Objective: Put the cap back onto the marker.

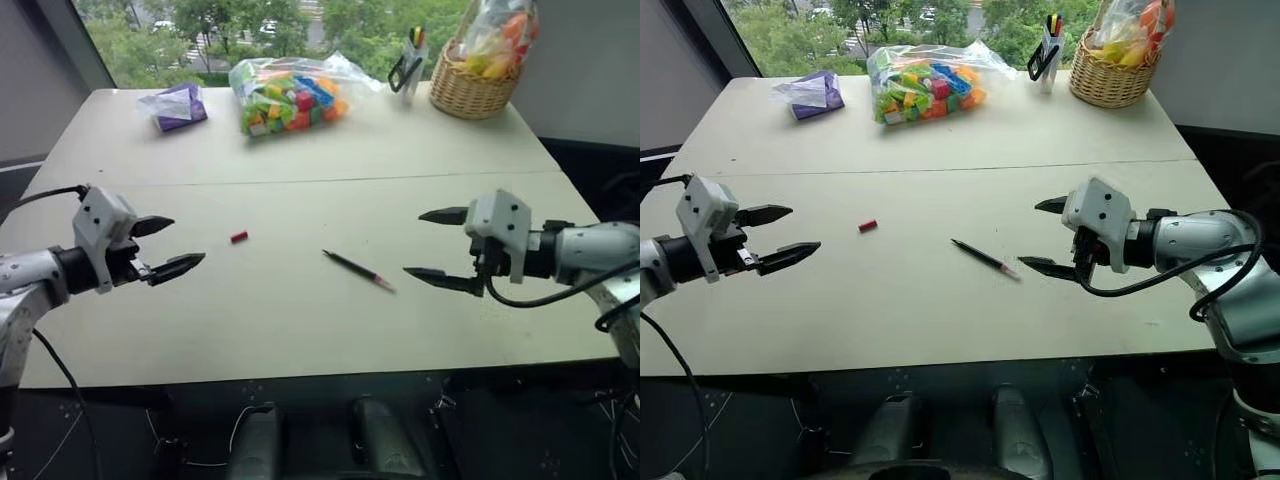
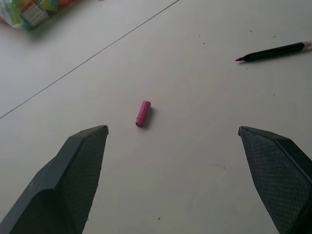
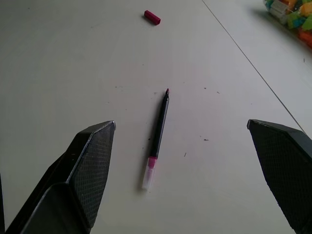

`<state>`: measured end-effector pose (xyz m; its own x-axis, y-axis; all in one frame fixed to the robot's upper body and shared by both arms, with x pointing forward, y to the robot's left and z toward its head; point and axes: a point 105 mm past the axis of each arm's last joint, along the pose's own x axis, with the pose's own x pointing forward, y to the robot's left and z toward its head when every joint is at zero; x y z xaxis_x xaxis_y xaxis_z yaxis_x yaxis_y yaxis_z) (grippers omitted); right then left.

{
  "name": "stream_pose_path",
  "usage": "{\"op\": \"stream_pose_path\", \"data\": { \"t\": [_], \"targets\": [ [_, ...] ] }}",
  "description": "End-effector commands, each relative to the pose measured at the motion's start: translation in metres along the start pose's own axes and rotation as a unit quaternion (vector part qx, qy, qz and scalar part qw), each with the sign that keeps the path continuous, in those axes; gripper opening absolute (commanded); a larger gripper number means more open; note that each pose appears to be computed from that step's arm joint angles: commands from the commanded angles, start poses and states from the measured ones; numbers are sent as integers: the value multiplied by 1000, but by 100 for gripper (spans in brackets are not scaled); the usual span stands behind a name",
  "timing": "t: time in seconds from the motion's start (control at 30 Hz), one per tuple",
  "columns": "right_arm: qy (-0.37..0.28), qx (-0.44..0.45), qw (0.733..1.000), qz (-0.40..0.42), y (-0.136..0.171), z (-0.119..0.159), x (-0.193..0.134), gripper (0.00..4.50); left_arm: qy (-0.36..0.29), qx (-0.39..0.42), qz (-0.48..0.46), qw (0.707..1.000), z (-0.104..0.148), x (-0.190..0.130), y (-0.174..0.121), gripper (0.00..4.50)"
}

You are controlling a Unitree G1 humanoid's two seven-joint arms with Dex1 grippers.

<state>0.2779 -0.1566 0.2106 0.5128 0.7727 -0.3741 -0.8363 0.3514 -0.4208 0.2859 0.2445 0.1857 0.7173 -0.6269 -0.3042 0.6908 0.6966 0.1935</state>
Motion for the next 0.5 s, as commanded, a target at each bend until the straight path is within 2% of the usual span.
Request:
{"op": "stream_pose_path", "data": {
  "t": [0.03, 0.17, 0.5],
  "targets": [
    [-15, -23, 1000, -3, -1, 16, -5, 449, -14, 13, -3, 1000, 15, -4, -1, 448],
    [-18, -22, 1000, -5, -1, 17, -3, 449, -32, 8, 6, 999, 21, 0, 0, 448],
    [-21, -22, 1000, -5, 0, 17, 0, 449, -10, 17, 4, 1000, 12, 5, -1, 448]
  ]
}}
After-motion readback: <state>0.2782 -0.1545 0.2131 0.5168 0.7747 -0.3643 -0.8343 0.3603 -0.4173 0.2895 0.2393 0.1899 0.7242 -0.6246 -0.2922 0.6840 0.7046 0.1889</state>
